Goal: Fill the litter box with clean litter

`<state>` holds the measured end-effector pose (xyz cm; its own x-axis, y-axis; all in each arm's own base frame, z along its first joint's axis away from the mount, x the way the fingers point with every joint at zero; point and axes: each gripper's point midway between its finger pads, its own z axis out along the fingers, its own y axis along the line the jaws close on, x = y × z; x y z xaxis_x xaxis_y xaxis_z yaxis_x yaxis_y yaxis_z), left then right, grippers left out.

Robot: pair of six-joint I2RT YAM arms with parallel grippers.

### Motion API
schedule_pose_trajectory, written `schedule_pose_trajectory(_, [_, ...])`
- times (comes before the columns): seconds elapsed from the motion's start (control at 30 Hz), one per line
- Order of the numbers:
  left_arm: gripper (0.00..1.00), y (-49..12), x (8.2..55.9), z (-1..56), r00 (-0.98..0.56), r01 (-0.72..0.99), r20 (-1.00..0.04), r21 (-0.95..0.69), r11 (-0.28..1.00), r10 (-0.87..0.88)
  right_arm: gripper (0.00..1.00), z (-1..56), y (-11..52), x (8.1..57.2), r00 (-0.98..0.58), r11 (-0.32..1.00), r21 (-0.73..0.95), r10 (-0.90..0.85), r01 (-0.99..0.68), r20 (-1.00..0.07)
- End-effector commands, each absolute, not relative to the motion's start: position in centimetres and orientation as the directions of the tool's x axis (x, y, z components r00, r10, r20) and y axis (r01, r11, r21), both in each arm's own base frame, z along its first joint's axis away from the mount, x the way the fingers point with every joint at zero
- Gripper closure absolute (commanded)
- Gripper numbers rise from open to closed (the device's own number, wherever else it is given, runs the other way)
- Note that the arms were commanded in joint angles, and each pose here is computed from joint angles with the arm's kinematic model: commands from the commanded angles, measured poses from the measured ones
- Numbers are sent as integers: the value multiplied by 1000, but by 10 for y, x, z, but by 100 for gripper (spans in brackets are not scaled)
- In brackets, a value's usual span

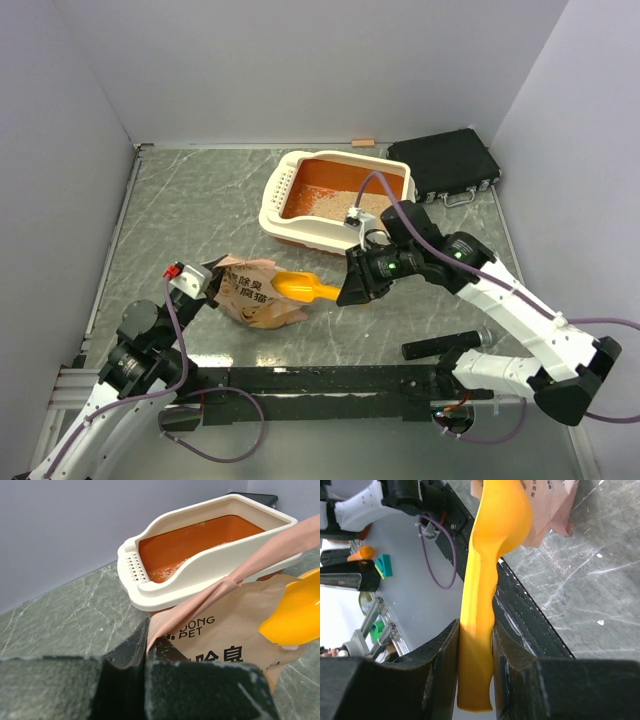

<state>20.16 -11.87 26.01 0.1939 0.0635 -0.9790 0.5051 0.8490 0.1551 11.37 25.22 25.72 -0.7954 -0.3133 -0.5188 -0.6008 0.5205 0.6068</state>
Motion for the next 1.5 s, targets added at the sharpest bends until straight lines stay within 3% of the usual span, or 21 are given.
schedule_pose_trajectory(0.0, [99,-126,183,325,379,548,-922,156,822,-77,100,258,268,108,-760,436,623,-374,-650,-531])
schedule_pose_trajectory(0.33, [99,-133,178,326,384,586,-919,172,791,-85,100,207,294,113,-824,462,687,-396,-561,-406])
schedule_pose_trajectory(0.67, [99,-134,178,326,380,592,-921,169,788,-87,100,197,305,150,-922,572,738,-91,-358,-377])
schedule_pose_trajectory(1.03, [99,-133,178,326,378,589,-922,168,791,-86,96,189,277,184,-883,664,734,249,-145,-399])
schedule_pose_trajectory(1.47, [99,-133,176,327,381,590,-920,167,790,-90,83,166,260,191,-849,689,724,365,-28,-381])
